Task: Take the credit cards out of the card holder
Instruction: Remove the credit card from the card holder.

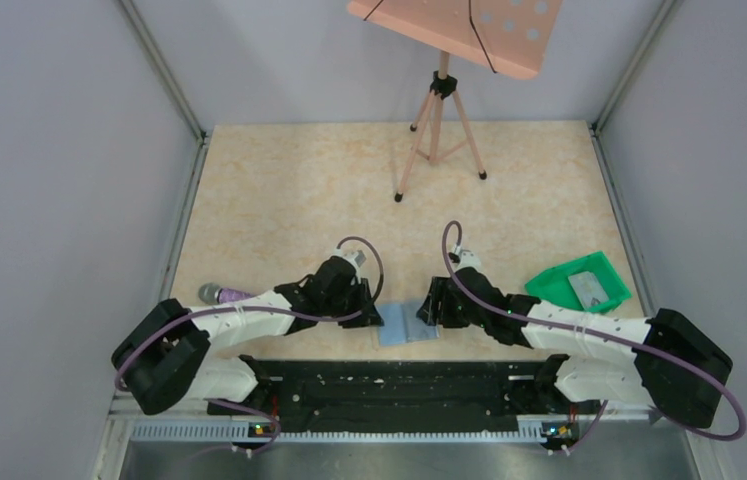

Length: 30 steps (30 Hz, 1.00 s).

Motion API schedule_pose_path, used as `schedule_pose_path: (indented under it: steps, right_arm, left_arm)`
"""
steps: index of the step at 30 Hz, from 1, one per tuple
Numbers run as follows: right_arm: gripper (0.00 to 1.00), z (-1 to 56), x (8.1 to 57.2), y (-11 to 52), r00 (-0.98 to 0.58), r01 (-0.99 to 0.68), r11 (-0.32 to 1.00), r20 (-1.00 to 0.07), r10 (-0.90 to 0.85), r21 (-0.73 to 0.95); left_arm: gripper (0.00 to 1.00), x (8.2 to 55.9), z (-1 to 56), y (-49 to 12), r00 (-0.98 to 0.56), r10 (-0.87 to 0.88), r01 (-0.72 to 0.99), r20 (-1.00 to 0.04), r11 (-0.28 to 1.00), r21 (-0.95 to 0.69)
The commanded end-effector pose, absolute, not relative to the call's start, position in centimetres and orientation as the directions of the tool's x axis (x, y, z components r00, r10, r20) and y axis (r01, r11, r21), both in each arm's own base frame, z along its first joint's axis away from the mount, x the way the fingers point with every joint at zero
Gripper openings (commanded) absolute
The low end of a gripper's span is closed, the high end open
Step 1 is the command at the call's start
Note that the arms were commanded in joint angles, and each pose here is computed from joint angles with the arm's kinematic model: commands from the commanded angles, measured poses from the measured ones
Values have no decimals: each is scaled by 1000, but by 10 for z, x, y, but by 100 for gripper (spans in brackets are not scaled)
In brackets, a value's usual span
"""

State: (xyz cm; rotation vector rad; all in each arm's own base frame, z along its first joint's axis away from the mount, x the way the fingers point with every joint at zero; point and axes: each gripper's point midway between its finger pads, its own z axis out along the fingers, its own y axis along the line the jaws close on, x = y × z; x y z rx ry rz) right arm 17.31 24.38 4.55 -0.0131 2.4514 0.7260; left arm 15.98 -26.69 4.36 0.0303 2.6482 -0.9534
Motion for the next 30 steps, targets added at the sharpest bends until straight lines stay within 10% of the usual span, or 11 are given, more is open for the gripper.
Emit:
schedule_pose_path:
  steps: [1, 30]
  right_arm:
    - [53, 46, 176, 246, -827, -172, 842, -540, 159, 512]
    - [46, 67, 165, 281, -851, -237, 694, -489, 189, 680]
  left_arm:
    - [25, 161, 39, -270, -942, -90, 146, -324, 758, -636]
    - [23, 153, 33, -270, -948, -98, 131, -302, 746, -653]
